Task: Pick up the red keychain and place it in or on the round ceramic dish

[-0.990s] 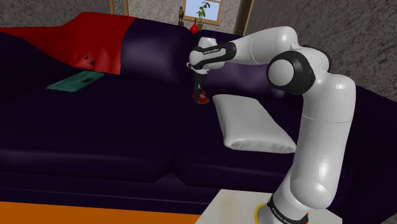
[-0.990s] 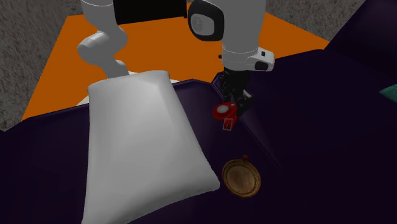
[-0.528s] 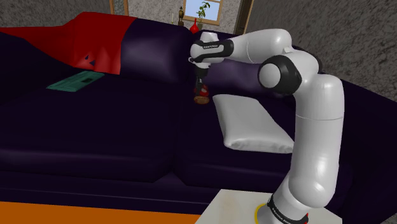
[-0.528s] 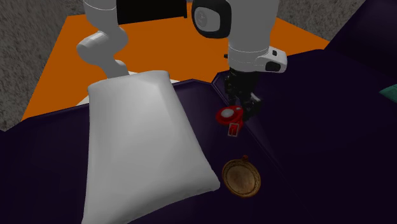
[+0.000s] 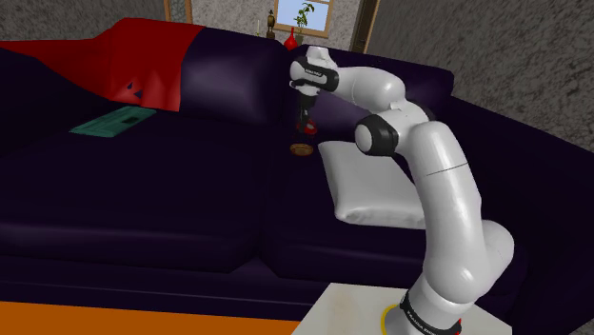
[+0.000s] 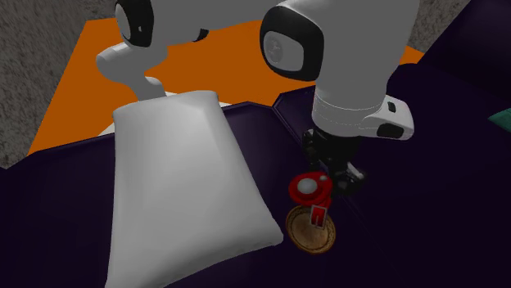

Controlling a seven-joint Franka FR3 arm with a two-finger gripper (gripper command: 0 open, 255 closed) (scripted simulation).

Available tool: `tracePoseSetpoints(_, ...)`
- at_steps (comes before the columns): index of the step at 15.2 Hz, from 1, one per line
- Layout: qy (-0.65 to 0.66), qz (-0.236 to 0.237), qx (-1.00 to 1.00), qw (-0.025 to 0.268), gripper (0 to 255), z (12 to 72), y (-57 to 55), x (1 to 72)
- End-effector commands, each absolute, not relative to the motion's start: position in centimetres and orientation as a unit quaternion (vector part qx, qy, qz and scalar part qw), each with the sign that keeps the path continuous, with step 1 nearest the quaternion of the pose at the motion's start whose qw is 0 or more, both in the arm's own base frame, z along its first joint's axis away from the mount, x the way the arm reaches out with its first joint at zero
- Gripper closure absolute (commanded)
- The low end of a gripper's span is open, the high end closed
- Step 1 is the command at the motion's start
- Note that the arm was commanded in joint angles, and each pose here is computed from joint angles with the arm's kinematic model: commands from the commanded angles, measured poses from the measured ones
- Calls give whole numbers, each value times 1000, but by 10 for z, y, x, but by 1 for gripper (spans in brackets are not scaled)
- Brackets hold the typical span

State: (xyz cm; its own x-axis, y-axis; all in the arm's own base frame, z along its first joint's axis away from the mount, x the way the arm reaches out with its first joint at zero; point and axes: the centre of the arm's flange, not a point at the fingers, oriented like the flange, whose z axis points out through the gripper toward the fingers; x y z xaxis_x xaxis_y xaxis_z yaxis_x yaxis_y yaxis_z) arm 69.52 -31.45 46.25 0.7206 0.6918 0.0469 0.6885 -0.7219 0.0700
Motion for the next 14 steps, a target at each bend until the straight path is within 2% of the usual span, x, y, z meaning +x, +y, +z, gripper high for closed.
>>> tracePoseSetpoints(1, 374, 35, 927, 23, 255, 458, -324, 704)
tracePoseSetpoints(14, 374, 35, 927, 23, 255, 388, -324, 704)
